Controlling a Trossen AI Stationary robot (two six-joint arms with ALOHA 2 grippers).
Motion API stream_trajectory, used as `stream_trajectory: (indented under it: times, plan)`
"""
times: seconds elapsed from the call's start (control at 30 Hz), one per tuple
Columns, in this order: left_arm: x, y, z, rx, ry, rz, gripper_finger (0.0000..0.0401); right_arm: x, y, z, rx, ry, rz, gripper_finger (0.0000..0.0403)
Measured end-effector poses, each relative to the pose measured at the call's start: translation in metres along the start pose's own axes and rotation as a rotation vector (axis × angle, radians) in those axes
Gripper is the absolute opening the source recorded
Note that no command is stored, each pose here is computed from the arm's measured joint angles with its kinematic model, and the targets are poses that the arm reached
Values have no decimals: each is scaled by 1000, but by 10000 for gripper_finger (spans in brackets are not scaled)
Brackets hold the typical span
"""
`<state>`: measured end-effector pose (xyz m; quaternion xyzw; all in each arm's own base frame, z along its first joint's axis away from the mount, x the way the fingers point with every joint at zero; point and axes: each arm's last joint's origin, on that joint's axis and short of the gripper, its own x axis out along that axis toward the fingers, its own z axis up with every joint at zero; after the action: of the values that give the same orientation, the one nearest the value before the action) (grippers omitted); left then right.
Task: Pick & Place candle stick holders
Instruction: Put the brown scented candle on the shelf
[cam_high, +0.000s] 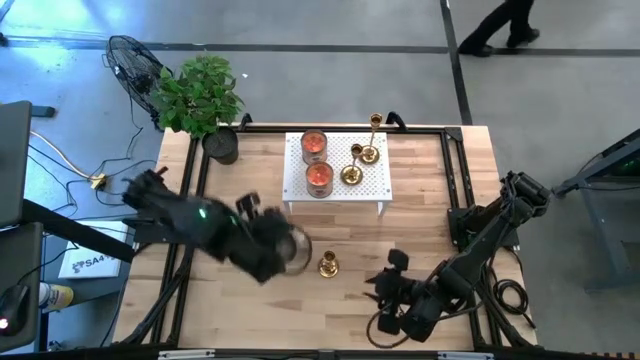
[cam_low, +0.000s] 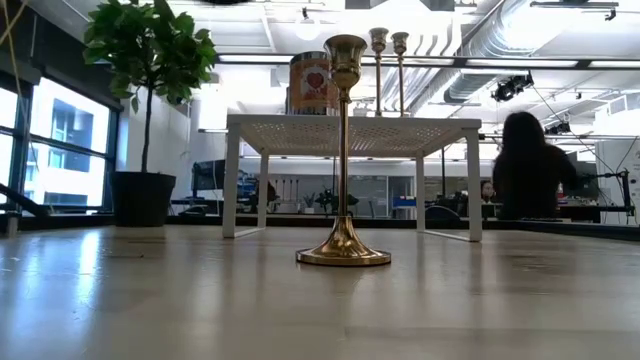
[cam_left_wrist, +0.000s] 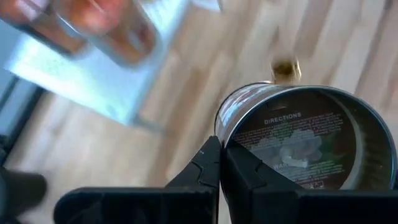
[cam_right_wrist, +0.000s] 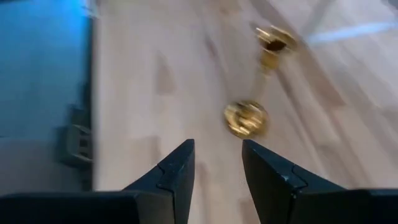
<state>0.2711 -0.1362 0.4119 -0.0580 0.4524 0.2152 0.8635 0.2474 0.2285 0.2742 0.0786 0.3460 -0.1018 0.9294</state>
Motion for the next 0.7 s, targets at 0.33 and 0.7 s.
stream_trajectory:
  times: [0.33, 0.7]
  plan:
    - [13, 87, 62, -49, -13, 84, 0, -4, 21, 20, -175, -161, 205, 129]
    - [34, 157, 83, -131, 49, 157, 0, -16, 12, 27, -249, -199, 175, 129]
